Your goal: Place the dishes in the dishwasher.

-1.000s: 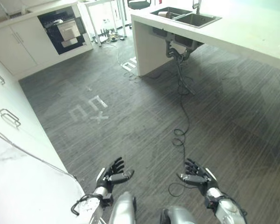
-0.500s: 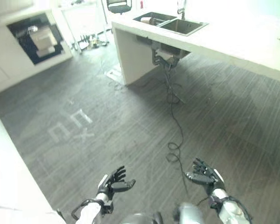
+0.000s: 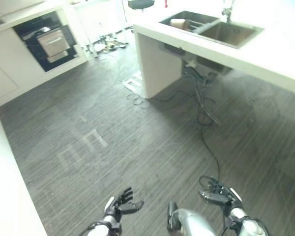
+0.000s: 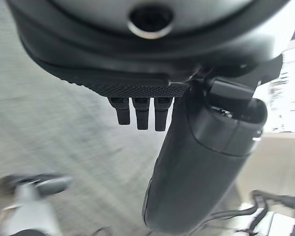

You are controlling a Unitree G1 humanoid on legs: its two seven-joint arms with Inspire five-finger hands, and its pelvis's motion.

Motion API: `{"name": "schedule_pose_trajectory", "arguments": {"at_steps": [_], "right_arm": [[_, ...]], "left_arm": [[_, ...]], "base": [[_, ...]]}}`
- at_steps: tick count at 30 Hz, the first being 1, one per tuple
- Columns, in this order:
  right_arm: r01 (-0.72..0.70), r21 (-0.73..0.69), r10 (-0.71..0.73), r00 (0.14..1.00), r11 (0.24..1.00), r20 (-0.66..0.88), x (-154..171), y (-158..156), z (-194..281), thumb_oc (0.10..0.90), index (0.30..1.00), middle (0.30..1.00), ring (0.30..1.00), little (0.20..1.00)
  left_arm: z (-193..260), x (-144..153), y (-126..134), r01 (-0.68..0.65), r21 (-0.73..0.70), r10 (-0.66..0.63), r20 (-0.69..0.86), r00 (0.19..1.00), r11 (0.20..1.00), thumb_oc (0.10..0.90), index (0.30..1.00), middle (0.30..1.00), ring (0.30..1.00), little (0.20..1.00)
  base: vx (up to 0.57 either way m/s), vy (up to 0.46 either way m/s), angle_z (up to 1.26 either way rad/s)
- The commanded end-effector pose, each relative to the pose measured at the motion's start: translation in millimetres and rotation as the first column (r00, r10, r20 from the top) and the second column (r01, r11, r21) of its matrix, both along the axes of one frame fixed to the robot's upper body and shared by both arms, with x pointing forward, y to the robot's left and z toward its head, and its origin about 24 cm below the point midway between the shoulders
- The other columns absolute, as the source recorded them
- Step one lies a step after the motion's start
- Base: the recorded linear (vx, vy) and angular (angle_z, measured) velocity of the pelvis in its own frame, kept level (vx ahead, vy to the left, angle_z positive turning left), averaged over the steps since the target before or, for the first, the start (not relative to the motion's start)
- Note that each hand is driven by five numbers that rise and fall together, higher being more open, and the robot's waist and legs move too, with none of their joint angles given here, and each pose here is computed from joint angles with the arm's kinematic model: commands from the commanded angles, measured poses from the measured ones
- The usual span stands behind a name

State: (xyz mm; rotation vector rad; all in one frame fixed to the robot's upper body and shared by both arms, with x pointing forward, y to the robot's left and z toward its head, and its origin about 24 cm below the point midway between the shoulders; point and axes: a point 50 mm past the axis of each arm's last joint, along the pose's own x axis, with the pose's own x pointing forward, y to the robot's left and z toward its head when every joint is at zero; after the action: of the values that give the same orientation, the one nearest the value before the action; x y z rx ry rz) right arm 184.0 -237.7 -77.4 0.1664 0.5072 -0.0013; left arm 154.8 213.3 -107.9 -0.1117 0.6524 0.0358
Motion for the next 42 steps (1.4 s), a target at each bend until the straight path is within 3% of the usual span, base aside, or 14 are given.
{"name": "schedule_pose_trajectory", "arguments": {"at_steps": [1,8,12,15,18,28,35,38,42], "right_arm": [[0.005,-0.005,-0.004,0.972,1.0,0.233,31,-13,43,0.8,0.9,0.9,0.9,0.9],[0.045,0.019,-0.048,0.976,0.999,0.212,28,-8,35,0.8,0.9,0.9,0.9,0.9],[0.076,-0.034,-0.07,0.986,0.996,0.153,21,-16,25,0.8,0.9,0.9,0.9,0.9],[0.122,0.007,-0.122,0.989,0.993,0.085,12,-20,12,0.8,0.9,0.9,0.9,0.9],[0.101,0.008,-0.102,0.994,0.995,0.046,1,-8,0,0.8,0.9,0.9,0.9,0.9],[0.042,-0.027,-0.044,0.998,0.999,-0.055,-9,-17,-20,0.8,0.9,0.9,0.9,0.9],[0.068,-0.099,-0.083,0.985,0.993,-0.149,-20,-34,-29,0.8,0.9,0.9,0.9,0.9],[0.134,-0.119,-0.151,0.978,0.984,-0.146,-24,-47,-28,0.8,0.9,0.9,0.9,0.9],[0.119,-0.138,-0.137,0.981,0.983,-0.134,-19,-46,-27,0.8,0.9,0.9,0.9,0.9]], "left_arm": [[41,39,6,0.07,0.032,-0.076,0.229,0.971,0.997,0.8,0.9,0.9,0.9,0.9],[26,18,7,0.084,0.005,-0.083,0.18,0.98,0.996,0.8,0.9,0.9,0.9,0.9],[17,10,5,0.152,0.031,-0.155,0.13,0.979,0.988,0.8,0.9,0.9,0.9,0.9],[0,0,11,0.13,0.179,-0.133,0.005,0.991,0.975,0.8,0.9,0.9,0.9,0.9],[-13,-5,11,0.2,0.251,-0.181,-0.095,0.979,0.947,0.8,0.9,0.9,0.9,0.9],[-9,8,14,0.064,0.276,-0.057,-0.034,0.998,0.959,0.8,0.9,0.9,0.9,0.9],[-22,-19,17,-0.072,0.257,0.103,-0.107,0.989,0.964,0.8,0.9,0.9,0.9,0.9],[-29,-34,18,-0.074,0.262,0.118,-0.156,0.981,0.962,0.8,0.9,0.9,0.9,0.9],[-32,-37,19,-0.076,0.261,0.125,-0.174,0.977,0.962,0.8,0.9,0.9,0.9,0.9]], "base": [[0.41,-0.143,0.06],[0.49,0.169,-0.46],[0.5,0.391,-0.7],[0.46,0.366,-0.36],[0.45,0.48,0.27],[0.37,-0.098,-0.01],[0.51,-0.392,-0.18],[0.33,-0.149,-0.48],[0.06,0.135,-1.12]]}}
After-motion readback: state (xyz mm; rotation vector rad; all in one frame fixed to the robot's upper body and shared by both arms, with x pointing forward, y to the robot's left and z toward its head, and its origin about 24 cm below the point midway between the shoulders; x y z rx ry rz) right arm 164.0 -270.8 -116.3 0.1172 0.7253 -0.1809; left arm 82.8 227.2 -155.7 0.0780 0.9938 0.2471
